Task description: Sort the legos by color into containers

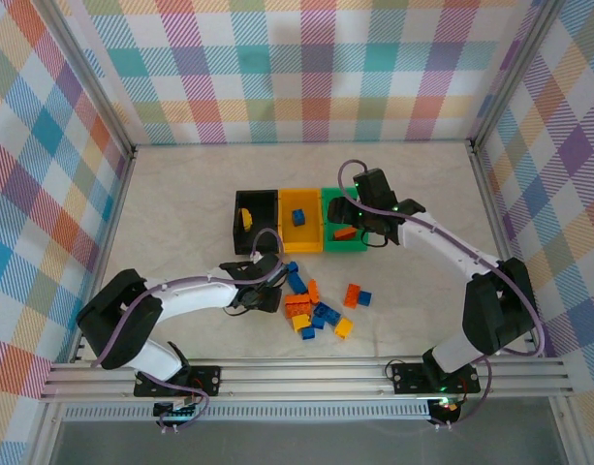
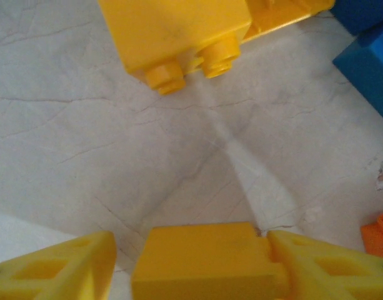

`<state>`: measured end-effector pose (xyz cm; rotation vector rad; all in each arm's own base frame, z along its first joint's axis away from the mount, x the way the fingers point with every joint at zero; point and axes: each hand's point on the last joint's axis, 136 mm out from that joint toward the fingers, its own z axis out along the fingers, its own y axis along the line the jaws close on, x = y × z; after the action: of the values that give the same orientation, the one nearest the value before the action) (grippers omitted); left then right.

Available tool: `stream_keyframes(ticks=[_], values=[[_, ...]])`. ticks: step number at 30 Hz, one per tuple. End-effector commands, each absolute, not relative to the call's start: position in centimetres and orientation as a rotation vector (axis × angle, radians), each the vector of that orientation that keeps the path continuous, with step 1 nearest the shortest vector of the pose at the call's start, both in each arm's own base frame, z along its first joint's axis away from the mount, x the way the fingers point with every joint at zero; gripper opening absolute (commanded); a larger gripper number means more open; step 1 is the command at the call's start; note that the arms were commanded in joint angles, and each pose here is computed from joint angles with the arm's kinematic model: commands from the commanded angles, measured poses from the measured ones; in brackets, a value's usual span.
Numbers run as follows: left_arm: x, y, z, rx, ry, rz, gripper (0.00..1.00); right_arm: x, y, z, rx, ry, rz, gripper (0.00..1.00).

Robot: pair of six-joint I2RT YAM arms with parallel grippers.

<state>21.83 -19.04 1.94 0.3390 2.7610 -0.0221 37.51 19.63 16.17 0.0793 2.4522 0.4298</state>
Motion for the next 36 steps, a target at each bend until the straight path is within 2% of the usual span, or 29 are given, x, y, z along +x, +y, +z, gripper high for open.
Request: stream_keyframes(ticks=[1, 4, 8, 11, 16, 22, 28, 29, 36], values=[[21.9, -19.7, 2.5, 0.344, 2.748, -0.059, 0.54, 37.4, 19.5, 17.3, 0.098, 2.413, 0.448, 0.85], [21.5, -19.4, 3.2, 0.326, 2.745, -0.072, 0.46, 37.3, 19.5, 17.4, 0.101, 2.413, 0.449, 0.85], [22.1, -18.9, 6.6, 0.272, 2.674, -0.11, 0.45, 37.0, 19.4, 17.3, 0.103, 2.416, 0.455, 0.85], [24.7, -17.8, 11.0, 0.16, 2.57, -0.16, 0.45, 36.4, 19.2, 16.9, 0.112, 2.421, 0.464, 0.85], [31.6, -16.1, 16.4, -0.023, 2.443, -0.186, 0.44, 35.0, 19.0, 15.9, 0.125, 2.442, 0.499, 0.85], [38.9, -16.2, 16.1, -0.103, 2.444, -0.13, 0.42, 33.3, 18.6, 14.4, 0.118, 2.489, 0.506, 0.85], [43.0, -15.8, 13.6, -0.134, 2.502, -0.044, 0.41, 31.7, 18.3, 13.7, 0.105, 2.51, 0.533, 0.85], [43.3, -15.7, 13.3, -0.139, 2.509, -0.039, 0.43, 31.4, 18.3, 13.6, 0.098, 2.514, 0.54, 0.85], [44.7, -16.8, 13.8, -0.13, 2.518, -0.079, 0.74, 29.3, 18.8, 12.8, 0.047, 2.573, 0.613, 0.86]])
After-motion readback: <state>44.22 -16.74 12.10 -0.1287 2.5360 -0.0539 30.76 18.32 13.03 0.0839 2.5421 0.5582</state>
